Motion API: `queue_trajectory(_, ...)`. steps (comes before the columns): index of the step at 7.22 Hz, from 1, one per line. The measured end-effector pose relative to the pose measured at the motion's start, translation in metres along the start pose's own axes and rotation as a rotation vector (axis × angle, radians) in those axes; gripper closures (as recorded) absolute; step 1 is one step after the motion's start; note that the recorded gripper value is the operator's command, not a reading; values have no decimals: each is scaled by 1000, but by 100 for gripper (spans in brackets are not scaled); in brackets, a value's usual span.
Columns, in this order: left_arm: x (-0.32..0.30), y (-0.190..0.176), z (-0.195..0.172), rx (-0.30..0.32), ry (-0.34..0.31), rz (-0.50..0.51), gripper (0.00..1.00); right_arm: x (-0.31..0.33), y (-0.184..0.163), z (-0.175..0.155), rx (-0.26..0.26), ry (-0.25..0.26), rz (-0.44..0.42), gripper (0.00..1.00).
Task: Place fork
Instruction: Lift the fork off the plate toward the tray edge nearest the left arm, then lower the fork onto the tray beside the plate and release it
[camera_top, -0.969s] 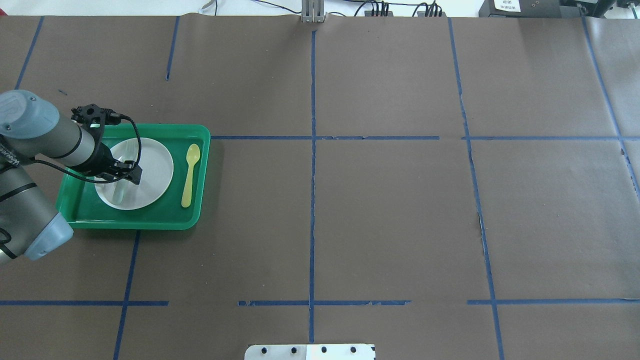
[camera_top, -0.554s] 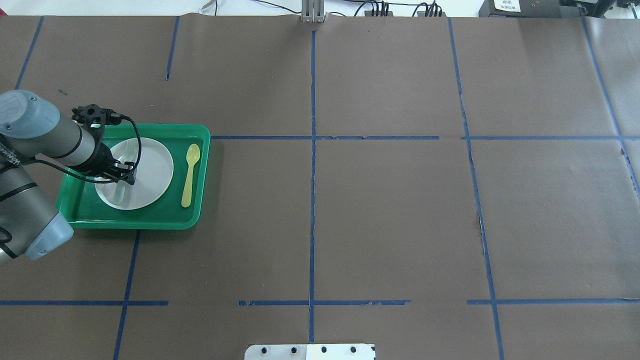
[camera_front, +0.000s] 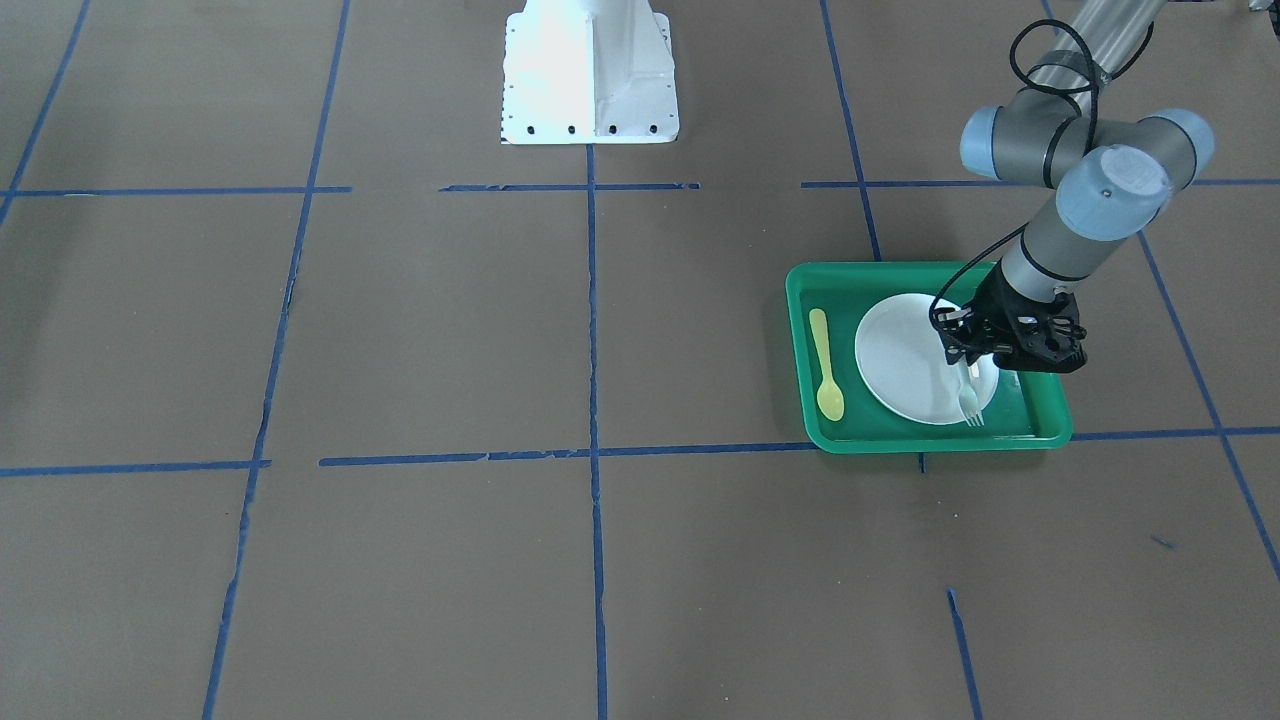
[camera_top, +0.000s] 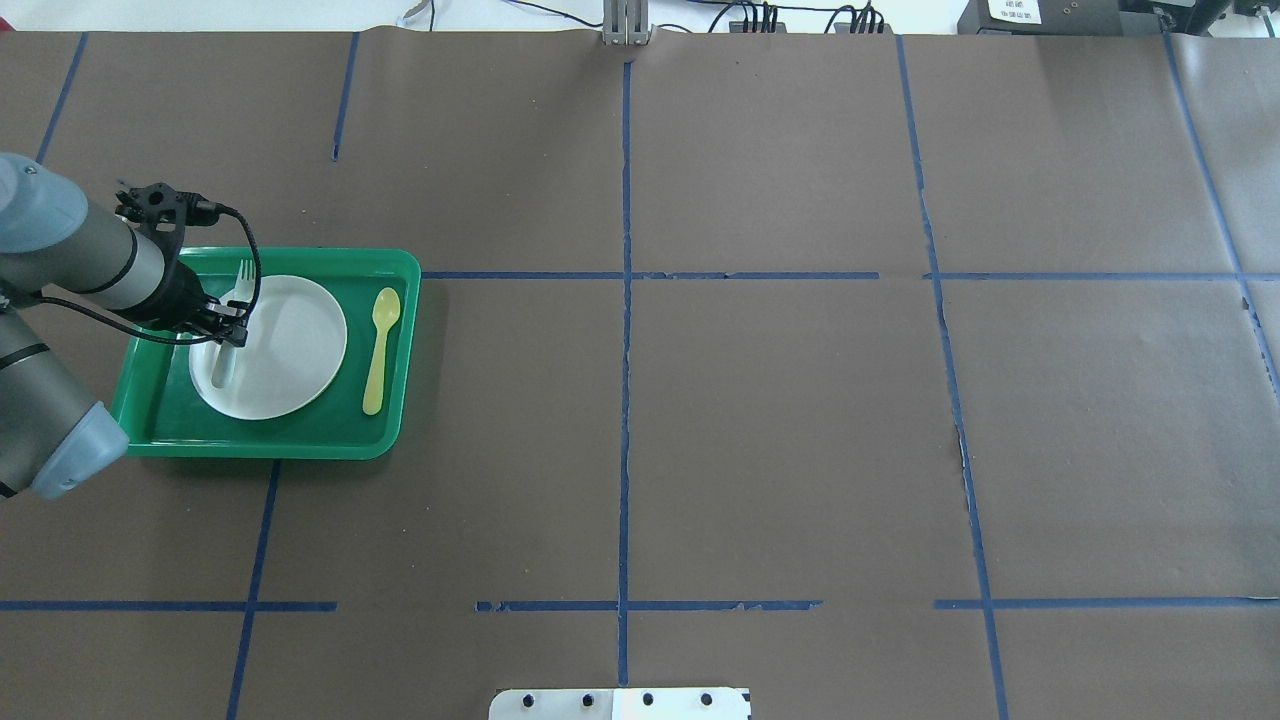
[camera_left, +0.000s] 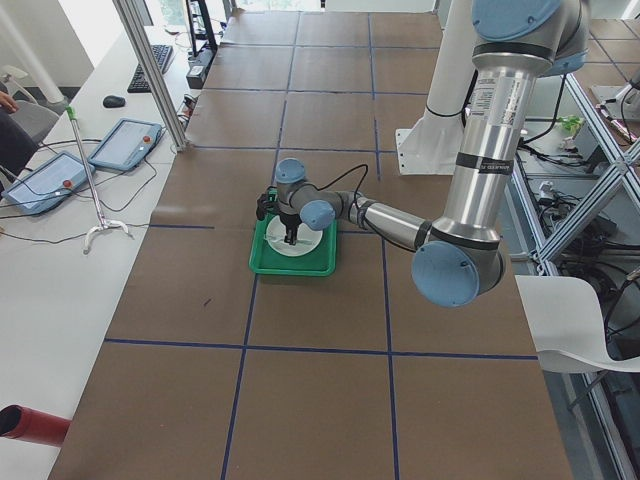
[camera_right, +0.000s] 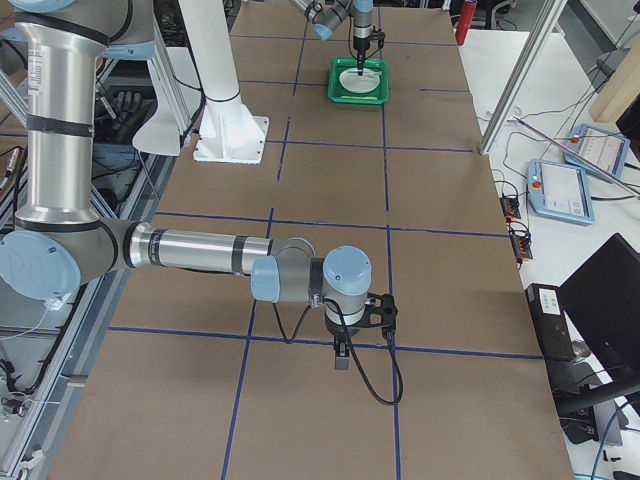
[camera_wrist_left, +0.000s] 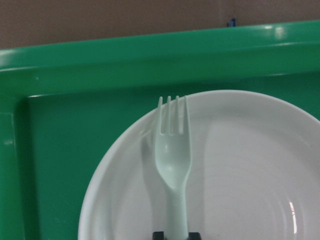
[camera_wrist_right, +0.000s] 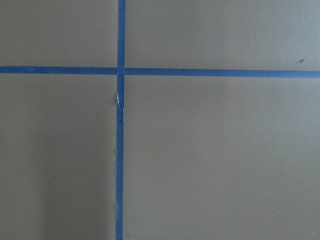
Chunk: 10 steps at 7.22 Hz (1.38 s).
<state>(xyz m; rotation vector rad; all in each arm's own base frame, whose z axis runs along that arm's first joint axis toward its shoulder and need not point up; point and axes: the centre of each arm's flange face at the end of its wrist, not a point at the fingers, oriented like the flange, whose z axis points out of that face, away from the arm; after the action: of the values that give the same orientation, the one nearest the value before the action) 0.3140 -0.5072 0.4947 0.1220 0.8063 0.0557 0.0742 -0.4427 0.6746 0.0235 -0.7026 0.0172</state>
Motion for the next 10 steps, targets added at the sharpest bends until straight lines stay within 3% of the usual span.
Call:
queue_trajectory(3,-57,5,-32,33,-27,46,100,0,0,0,0,0,0,0)
queue_trajectory(7,-92,20,-17,-4,-62,40,100,0,0,0,1,0,0,0)
queue_trajectory(10,-79,23,-16,-70,23,5,100,0,0,0,1,0,0,0)
